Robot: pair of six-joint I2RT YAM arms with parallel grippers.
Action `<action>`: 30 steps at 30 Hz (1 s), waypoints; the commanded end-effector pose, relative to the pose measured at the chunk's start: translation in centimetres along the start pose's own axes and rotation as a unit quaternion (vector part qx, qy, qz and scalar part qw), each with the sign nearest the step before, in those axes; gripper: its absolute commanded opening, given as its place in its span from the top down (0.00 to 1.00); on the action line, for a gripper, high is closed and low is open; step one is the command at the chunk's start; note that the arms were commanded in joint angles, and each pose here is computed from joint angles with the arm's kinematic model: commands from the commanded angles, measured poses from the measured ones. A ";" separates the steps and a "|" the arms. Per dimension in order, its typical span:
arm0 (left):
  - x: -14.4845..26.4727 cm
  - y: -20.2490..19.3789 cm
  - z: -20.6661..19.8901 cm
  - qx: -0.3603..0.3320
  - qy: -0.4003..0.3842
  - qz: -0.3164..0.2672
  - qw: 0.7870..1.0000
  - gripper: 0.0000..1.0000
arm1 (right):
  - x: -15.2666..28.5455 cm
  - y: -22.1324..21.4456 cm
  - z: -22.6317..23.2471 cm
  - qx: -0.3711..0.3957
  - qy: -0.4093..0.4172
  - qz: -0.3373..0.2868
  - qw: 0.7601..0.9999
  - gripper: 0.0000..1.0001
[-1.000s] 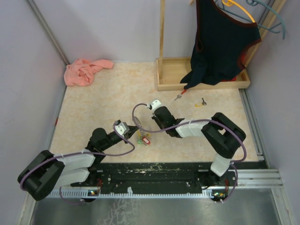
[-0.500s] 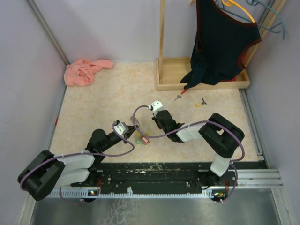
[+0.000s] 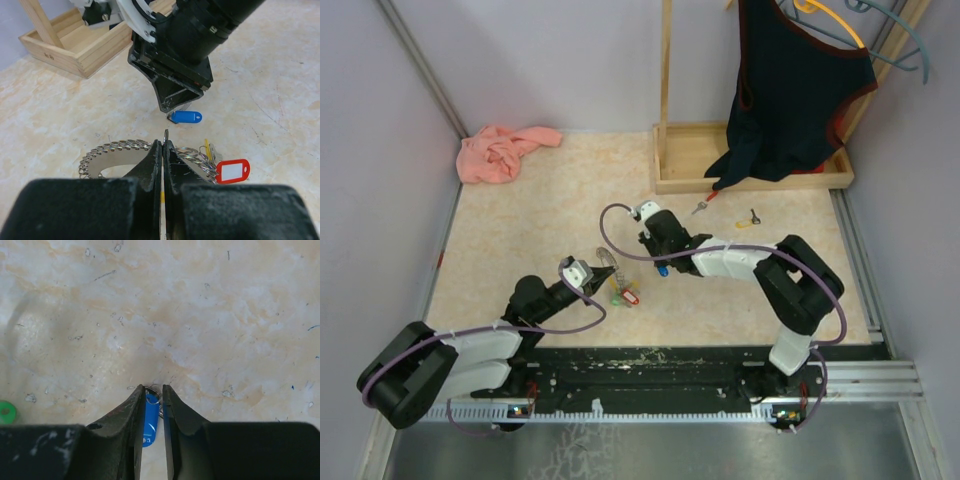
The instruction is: Put the keys on the keyring
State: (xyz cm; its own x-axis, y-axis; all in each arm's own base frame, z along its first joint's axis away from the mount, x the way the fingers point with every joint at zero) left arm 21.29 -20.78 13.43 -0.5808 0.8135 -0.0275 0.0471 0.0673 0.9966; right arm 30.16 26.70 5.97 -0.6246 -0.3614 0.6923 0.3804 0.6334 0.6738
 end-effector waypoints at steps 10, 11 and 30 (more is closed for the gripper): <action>-0.1 1.5 -0.1 -0.004 -0.004 -0.032 0.999 0.99 | 1.4 1.7 -0.7 -0.067 0.064 0.037 0.995 0.68; -0.1 1.5 -0.1 -0.003 -0.004 -0.031 0.999 0.99 | 1.5 1.7 -0.7 -0.074 0.071 0.039 0.994 0.65; -0.2 1.5 -0.2 -0.003 -0.009 -0.029 1.000 0.99 | -0.4 1.0 -1.0 -0.162 0.148 0.080 0.972 0.70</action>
State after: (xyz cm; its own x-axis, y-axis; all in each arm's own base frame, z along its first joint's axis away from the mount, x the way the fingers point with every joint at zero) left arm 21.27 -20.78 13.46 -0.5802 0.8140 -0.0282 0.0487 0.0692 0.9964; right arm 30.03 25.60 5.19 -0.3161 -0.4379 0.8416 0.6849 0.5085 0.5218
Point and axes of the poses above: each gripper's point midway between its finger pads, its own x axis back along the fingers, its own z axis along the line the jaws close on, y = z × x, the point moved 3 cm from there along x, back along the fingers, and after that the axes turned 13 degrees about x, right-handed, at the moved point
